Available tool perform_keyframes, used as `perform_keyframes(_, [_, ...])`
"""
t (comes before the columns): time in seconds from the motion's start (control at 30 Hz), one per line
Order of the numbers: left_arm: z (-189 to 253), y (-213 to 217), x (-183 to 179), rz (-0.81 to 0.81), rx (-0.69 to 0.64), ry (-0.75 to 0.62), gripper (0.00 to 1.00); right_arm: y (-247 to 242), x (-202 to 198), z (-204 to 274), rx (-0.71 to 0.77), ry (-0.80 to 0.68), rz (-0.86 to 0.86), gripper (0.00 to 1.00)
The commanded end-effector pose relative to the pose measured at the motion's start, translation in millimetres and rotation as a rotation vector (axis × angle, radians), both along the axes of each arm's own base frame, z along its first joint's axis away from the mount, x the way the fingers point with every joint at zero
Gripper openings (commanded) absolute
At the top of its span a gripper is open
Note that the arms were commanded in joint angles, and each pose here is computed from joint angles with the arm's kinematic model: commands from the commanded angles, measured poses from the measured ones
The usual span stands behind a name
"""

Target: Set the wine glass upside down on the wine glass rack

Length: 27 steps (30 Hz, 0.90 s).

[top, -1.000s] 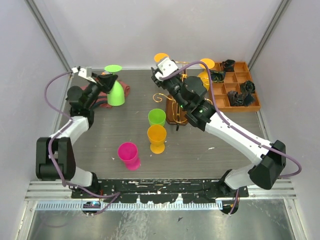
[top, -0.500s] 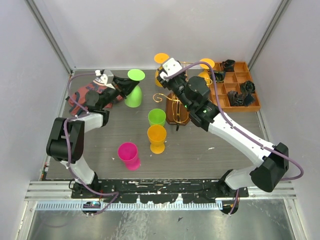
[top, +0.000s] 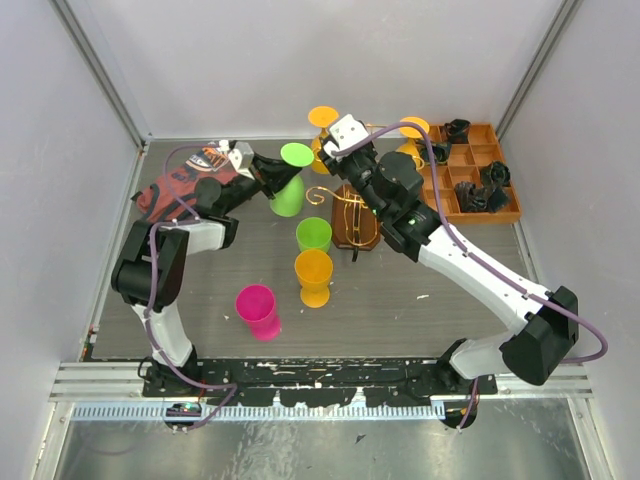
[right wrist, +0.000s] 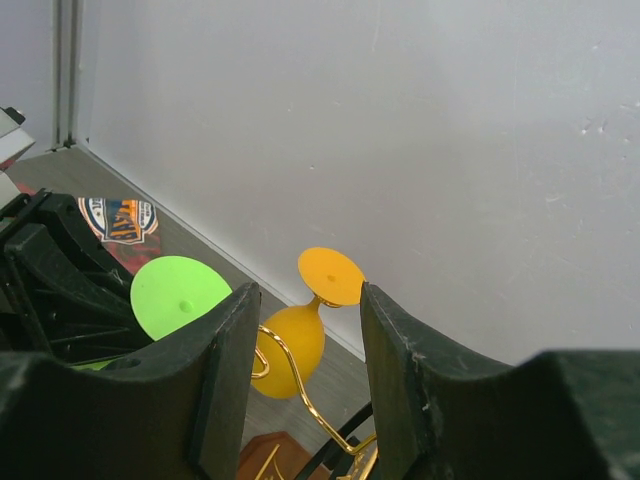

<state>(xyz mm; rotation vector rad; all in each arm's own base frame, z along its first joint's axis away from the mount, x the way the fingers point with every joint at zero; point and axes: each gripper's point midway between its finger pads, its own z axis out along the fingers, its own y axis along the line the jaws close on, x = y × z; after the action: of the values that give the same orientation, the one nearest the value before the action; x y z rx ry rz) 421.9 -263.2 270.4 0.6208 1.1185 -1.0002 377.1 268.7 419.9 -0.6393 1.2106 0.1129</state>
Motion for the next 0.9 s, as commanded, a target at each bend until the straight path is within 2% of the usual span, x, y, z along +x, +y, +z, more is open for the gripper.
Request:
perform_keyframes(0.0, [21, -5, 2, 0.006, -0.012, -0.111, 0.00, -7, -7, 21, 0.052, -0.041, 0.005, 0.51])
perform_keyframes(0.87, [2, -45, 8, -0.154, 0.019, -0.078, 0.00, -3, 7, 12, 0.050, -0.018, -0.013, 0.51])
